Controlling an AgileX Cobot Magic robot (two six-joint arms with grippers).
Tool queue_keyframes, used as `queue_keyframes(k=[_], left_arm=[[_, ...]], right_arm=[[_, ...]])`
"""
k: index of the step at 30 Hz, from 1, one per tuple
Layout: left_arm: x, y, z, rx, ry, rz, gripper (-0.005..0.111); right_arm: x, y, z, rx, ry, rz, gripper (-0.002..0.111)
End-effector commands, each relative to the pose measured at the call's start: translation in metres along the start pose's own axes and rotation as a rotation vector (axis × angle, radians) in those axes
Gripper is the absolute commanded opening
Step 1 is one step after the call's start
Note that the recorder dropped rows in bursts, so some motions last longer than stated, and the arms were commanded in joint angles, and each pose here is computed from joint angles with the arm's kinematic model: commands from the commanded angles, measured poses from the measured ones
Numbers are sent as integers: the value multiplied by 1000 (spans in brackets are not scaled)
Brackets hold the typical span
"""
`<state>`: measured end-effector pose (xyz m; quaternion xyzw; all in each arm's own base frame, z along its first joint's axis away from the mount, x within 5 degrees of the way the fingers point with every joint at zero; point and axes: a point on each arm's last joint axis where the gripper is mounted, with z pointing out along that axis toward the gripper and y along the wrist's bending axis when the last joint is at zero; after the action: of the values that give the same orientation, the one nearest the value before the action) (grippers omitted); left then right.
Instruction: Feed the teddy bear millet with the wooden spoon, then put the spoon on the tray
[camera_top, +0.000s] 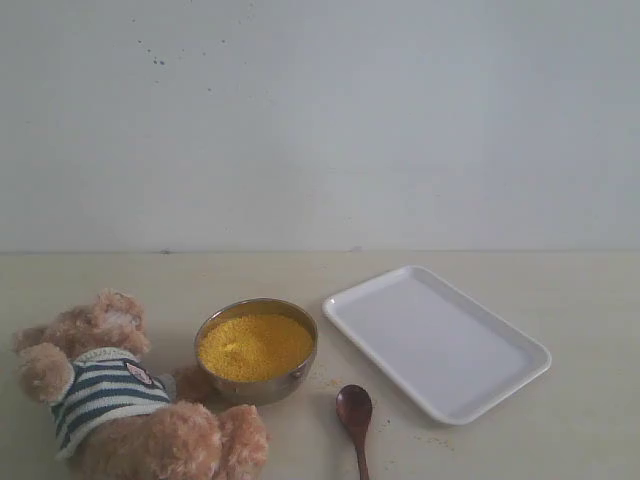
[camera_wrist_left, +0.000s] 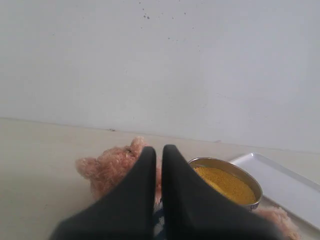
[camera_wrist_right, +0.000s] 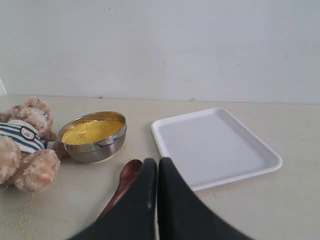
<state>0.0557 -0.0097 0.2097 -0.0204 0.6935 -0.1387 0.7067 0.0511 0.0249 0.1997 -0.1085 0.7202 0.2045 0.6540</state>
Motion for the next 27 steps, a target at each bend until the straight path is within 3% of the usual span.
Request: queue_keyframes(k=[1, 8, 10, 12, 15, 21, 23, 24, 27], left_arm=[[1, 0, 0, 8, 4, -3, 4], [1, 0, 0, 8, 4, -15, 4], [1, -1, 0, 11, 4, -127, 4], [1, -1, 0, 18, 6, -369, 4], [1, -2, 0, 24, 8, -615, 4], [4, -4, 0, 35, 51, -785, 4], [11, -9, -1, 53, 148, -872, 4], [7, -15, -3, 87, 192, -894, 4], [-20, -32, -12, 214, 235, -729, 4]], right_arm=[[-1, 0, -1, -1, -17, -6, 0], [-1, 0, -1, -1, -17, -6, 0], [-1, 0, -1, -1, -17, -6, 0], [-1, 0, -1, -1, -17, -6, 0], [-1, 0, -1, -1, -17, -6, 0], [-1, 0, -1, -1, -17, -6, 0], [-1, 0, -1, -1, -17, -6, 0], [-1, 0, -1, -1, -17, -6, 0], [-1, 0, -1, -1, -17, -6, 0]])
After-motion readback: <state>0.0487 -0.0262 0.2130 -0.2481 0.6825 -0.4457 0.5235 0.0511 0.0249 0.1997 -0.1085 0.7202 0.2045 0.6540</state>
